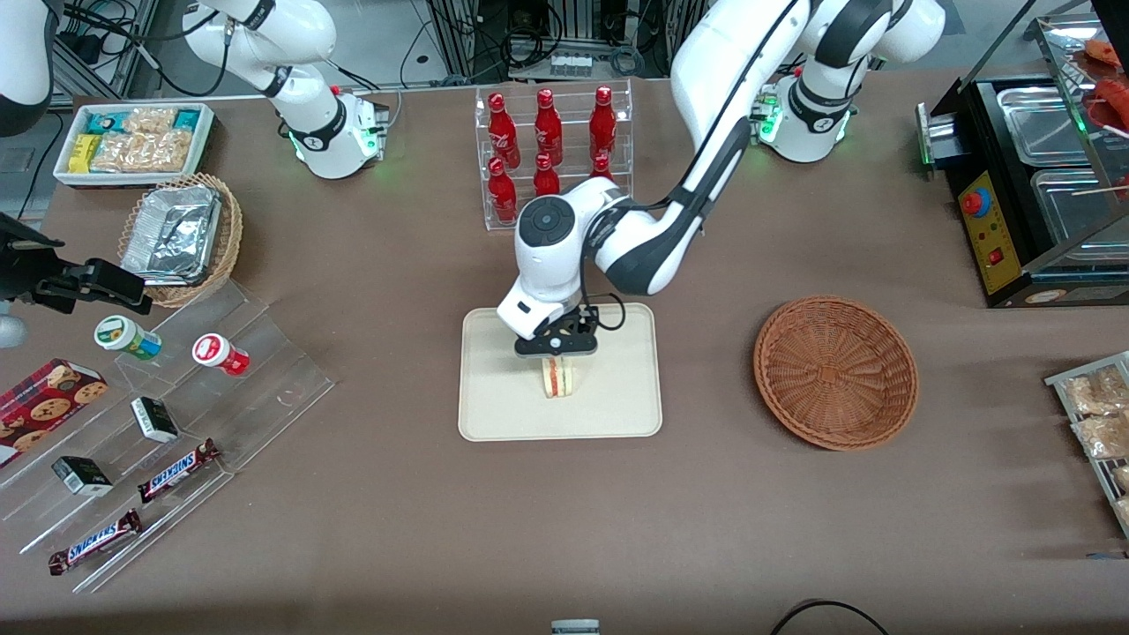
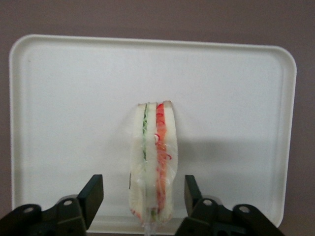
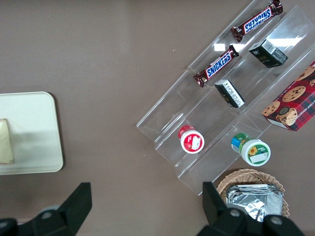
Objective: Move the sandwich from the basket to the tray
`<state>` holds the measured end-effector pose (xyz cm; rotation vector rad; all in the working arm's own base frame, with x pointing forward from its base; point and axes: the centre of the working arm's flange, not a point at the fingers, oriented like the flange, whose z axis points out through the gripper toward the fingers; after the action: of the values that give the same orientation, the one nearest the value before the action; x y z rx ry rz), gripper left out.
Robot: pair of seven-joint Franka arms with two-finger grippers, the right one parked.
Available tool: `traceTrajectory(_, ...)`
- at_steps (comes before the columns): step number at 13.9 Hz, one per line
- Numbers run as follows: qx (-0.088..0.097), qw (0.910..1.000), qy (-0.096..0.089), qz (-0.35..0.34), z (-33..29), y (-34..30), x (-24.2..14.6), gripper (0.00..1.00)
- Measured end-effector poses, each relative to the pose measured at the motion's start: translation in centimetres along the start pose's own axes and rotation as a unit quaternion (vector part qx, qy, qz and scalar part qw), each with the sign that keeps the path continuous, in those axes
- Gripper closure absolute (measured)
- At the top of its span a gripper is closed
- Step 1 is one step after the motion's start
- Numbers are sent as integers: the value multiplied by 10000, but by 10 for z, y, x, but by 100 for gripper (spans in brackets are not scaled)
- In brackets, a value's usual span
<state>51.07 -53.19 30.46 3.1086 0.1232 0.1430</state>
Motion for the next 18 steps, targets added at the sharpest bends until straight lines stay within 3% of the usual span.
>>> traceTrajectory(2,96,9997,-13,-243,-46,-25,24,1)
traceTrajectory(7,541,9931,-263,-1011,-174,-129,69,1)
traceTrajectory(10,542,9897,-495,-1229,-229,-203,90,1)
traceTrajectory(13,544,9893,-570,-1230,-269,-279,108,1)
traceTrajectory(18,596,9906,-1045,-651,-315,-403,110,1)
